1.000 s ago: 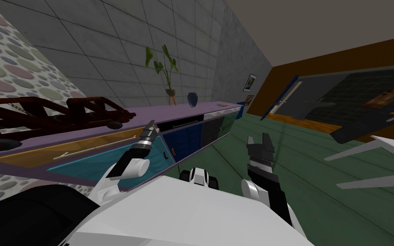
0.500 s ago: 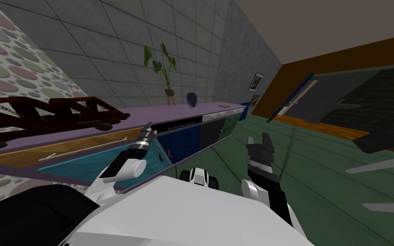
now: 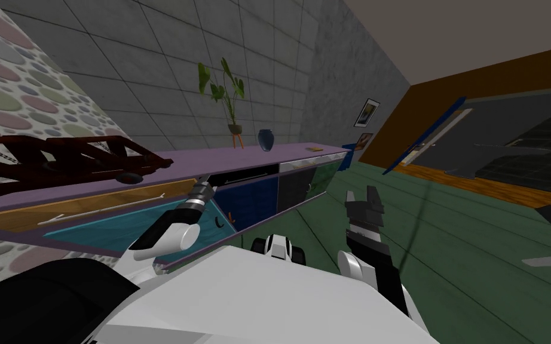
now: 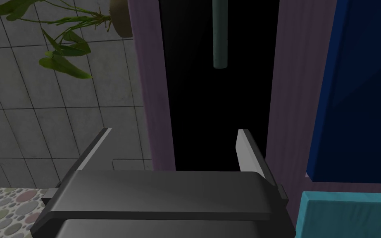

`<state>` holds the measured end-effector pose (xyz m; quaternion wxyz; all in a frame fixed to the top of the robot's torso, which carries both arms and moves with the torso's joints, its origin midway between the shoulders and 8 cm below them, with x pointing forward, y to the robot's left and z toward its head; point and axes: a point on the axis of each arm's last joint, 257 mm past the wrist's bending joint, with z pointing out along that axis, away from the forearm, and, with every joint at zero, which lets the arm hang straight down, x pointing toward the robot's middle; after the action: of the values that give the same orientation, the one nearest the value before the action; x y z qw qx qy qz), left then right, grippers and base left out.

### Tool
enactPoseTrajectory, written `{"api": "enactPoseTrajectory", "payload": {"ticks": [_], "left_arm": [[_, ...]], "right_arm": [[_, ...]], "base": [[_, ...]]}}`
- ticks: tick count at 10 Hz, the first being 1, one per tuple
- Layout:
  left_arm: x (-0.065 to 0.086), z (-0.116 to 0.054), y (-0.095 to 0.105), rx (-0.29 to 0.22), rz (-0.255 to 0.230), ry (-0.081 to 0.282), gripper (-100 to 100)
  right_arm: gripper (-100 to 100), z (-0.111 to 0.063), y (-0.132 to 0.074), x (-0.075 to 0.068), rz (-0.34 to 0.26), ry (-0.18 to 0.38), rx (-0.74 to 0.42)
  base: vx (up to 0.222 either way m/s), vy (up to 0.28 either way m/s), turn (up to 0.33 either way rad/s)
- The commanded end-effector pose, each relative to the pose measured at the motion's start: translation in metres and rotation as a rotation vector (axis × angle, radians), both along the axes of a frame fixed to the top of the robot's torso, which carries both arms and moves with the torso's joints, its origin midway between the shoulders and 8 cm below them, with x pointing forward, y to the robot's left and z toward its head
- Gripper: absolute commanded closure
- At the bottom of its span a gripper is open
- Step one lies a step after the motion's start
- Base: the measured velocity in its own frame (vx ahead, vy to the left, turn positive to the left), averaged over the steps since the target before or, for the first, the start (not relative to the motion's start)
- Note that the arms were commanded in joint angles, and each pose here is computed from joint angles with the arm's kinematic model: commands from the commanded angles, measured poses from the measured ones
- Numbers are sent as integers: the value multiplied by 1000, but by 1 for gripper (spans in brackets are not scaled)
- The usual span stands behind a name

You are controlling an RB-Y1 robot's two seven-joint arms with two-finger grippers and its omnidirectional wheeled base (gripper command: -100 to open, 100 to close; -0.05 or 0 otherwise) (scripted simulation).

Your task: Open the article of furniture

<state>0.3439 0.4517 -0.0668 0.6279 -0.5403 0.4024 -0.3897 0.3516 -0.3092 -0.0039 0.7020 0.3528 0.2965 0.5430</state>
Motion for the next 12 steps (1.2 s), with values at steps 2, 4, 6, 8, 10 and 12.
{"api": "enactPoseTrajectory", "payload": {"ticks": [2,4,6,8,10,12], "left_arm": [[-9,-16,12,-60,27,57,-100],[-15,-24,19,-97,43,90,-100],[-18,-30,22,-116,49,112,-100],[-24,-37,26,-144,59,143,-100],[-29,-41,29,-163,65,168,-100],[-33,-45,32,-178,69,194,-100]], "right_arm": [[0,0,0,0,0,0,0],[0,0,0,0,0,0,0],[0,0,0,0,0,0,0],[0,0,0,0,0,0,0],[0,0,0,0,0,0,0],[0,0,0,0,0,0,0]], "base": [[119,-147,104],[77,-81,102],[58,-93,53],[107,-119,104],[77,-121,98],[71,-118,79]]}}
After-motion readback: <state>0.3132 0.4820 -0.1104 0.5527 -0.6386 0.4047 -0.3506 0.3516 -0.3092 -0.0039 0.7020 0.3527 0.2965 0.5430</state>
